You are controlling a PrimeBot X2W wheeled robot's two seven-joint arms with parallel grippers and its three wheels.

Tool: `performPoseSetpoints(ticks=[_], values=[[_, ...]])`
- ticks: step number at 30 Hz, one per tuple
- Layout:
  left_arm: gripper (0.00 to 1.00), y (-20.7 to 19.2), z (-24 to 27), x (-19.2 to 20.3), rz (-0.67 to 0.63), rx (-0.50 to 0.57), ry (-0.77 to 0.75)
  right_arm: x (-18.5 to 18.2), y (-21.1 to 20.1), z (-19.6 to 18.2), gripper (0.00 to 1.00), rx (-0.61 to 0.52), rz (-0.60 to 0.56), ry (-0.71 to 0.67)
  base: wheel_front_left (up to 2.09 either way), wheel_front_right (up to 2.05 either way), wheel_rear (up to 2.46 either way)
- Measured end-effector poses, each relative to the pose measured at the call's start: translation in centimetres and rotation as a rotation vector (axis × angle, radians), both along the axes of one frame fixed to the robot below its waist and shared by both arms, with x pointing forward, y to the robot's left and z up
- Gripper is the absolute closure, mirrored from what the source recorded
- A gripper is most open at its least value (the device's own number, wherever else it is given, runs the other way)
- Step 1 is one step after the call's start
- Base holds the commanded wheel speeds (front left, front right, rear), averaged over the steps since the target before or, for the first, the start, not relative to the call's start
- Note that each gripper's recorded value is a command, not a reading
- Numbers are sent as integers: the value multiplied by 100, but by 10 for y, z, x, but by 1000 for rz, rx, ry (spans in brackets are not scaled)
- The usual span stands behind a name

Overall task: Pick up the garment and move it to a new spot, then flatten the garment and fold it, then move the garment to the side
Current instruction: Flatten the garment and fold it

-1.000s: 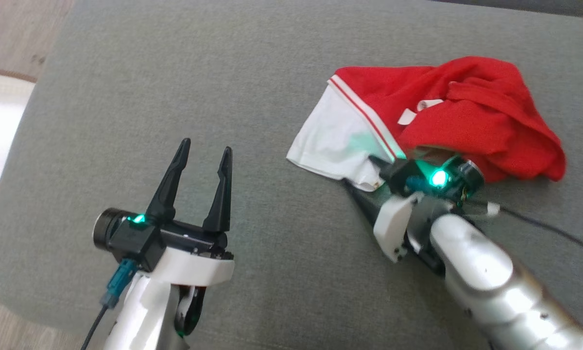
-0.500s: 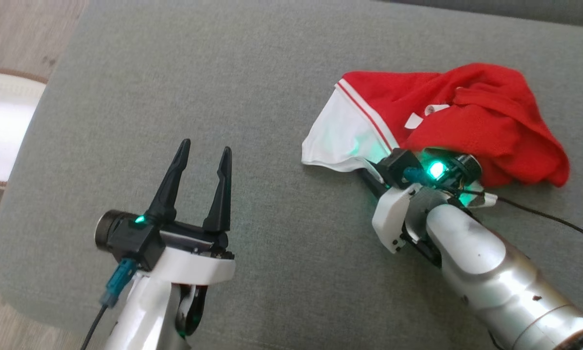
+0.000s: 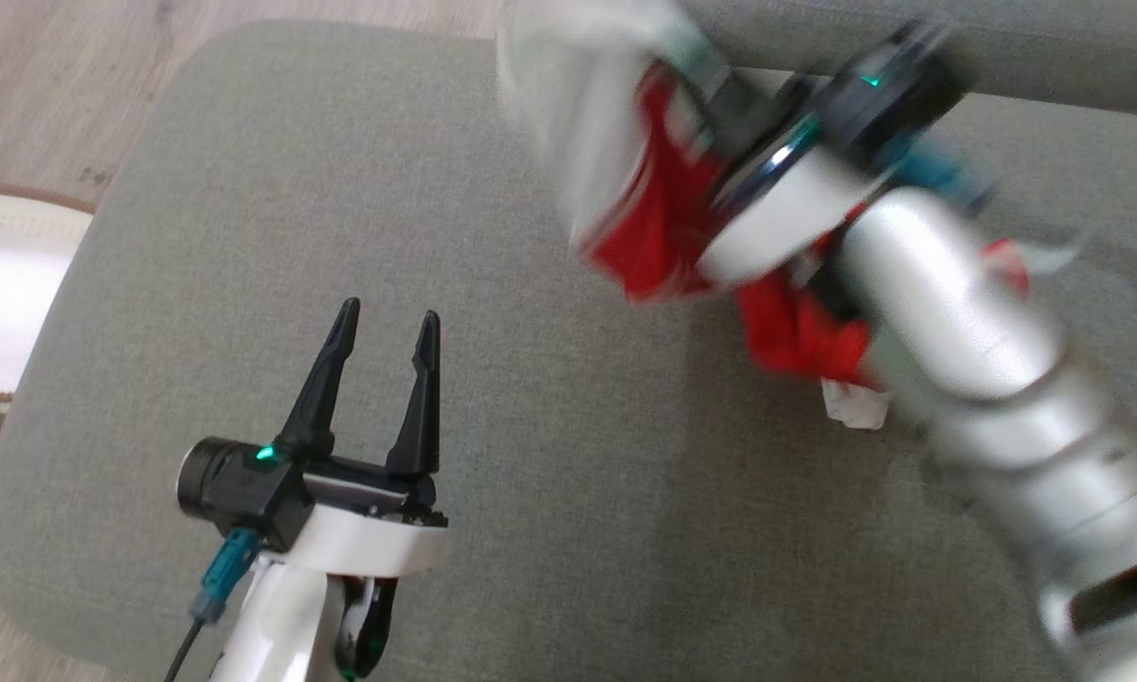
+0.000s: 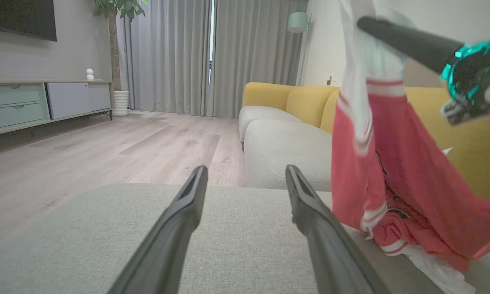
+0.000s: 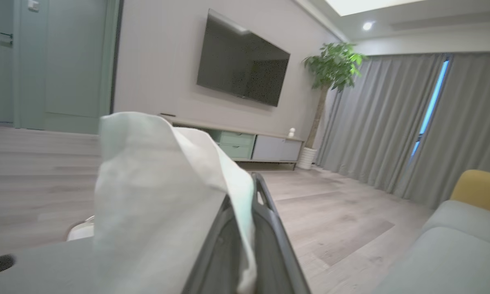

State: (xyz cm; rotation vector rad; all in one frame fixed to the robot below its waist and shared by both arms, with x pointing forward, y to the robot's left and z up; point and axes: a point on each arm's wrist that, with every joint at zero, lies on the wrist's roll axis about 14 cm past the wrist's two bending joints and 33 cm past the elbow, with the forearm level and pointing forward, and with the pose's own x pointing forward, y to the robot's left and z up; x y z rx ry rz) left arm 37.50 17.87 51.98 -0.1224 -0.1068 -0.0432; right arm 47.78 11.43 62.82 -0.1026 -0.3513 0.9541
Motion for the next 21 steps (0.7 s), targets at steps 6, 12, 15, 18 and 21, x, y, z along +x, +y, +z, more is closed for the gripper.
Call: performPoseSetpoints(ticks=[6, 12, 15, 18, 21], values=[[0, 2, -12, 3, 3, 4, 37, 87, -60, 11, 100, -76, -227, 36, 0, 0, 0], [0, 2, -15, 11, 0, -2, 50, 163, -131, -22, 0, -204, -477, 145, 0, 0, 0], [0, 3, -17, 14, 4, -2, 57, 188, -173, -50, 0, -275, -599, 225, 0, 0, 0], [0, 6, -22, 14, 17, 0, 73, 191, -180, -69, 0, -275, -619, 256, 0, 0, 0], [0, 2, -23, 17, 5, -4, 74, 184, -176, -74, 0, -247, -607, 251, 0, 0, 0]])
